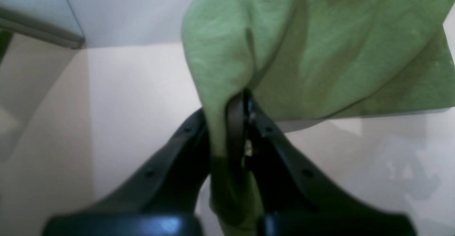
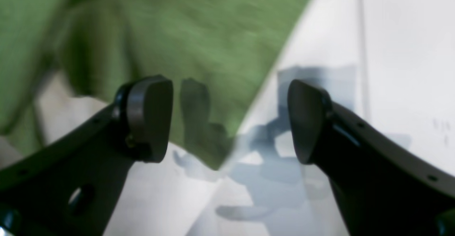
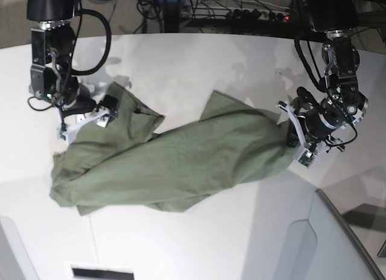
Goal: Layout the t-shirt on the table in an organized manner, then fold the t-shirt properly
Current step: 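Regrasp the shirt edge with the right gripper while left holds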
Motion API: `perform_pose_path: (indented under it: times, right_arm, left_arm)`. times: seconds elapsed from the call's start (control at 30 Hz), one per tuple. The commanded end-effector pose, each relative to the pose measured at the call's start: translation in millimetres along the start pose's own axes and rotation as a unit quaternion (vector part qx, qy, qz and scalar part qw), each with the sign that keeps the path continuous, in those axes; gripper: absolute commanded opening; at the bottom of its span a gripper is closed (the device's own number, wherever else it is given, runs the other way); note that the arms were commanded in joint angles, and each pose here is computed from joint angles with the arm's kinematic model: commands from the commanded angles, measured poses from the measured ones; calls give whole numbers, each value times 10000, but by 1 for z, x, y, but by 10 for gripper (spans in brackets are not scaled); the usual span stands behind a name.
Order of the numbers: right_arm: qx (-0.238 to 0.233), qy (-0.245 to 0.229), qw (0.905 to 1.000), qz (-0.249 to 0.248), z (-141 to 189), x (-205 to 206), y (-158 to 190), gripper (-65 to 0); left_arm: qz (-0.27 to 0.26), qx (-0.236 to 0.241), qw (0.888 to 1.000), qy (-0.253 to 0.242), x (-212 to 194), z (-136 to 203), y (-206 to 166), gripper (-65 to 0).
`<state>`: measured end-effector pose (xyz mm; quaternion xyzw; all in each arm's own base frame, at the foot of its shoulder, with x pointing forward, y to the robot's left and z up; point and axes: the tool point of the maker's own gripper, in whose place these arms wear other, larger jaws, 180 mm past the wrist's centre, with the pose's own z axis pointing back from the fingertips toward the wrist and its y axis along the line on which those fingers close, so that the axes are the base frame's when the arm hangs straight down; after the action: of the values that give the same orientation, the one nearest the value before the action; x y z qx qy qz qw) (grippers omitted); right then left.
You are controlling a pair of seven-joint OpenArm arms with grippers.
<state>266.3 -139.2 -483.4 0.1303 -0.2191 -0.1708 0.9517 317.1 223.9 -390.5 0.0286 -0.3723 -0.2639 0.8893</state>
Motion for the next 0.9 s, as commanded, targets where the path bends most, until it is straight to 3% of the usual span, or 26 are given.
perform_pose_path:
  times: [0.0,0.27,0.5,0.57,0.63,0.67,0.7,0.77,0.87]
  right_arm:
    - [90,45,9999,-12,-2,1,7,-174]
    - [93,130,9999,-35,-4,-6,6,-176]
    - [279,330,9991,53,-13,-20,27,-183]
    - [266,393,9988,84,-15,-24,27,-282]
    - [286,391,9988,115,-15,-23,27,-489]
    - [288,388,9988,115,-15,-23,27,-624]
    - [288,388,9988,115,-15,-23,27,-650]
    - [253,344,9991,50,-13,-20,22,-620]
    - [272,35,9996,35,5,-10,19,-650]
  left_arm:
    - [-44,113,9998,-178,11,4,9,-650]
    - [-52,112,9998,-175,11,5,8,-650]
    - [-64,118,9998,-175,11,5,8,-650]
    - [-64,118,9998,-175,11,5,8,-650]
    - [-62,124,9998,-173,10,5,9,-650]
    - [-62,124,9998,-173,10,5,9,-650]
    - [-62,124,9998,-173,10,5,9,-650]
    - [-62,124,9998,-173,10,5,9,-650]
    - [-66,127,9998,-168,10,5,9,-650]
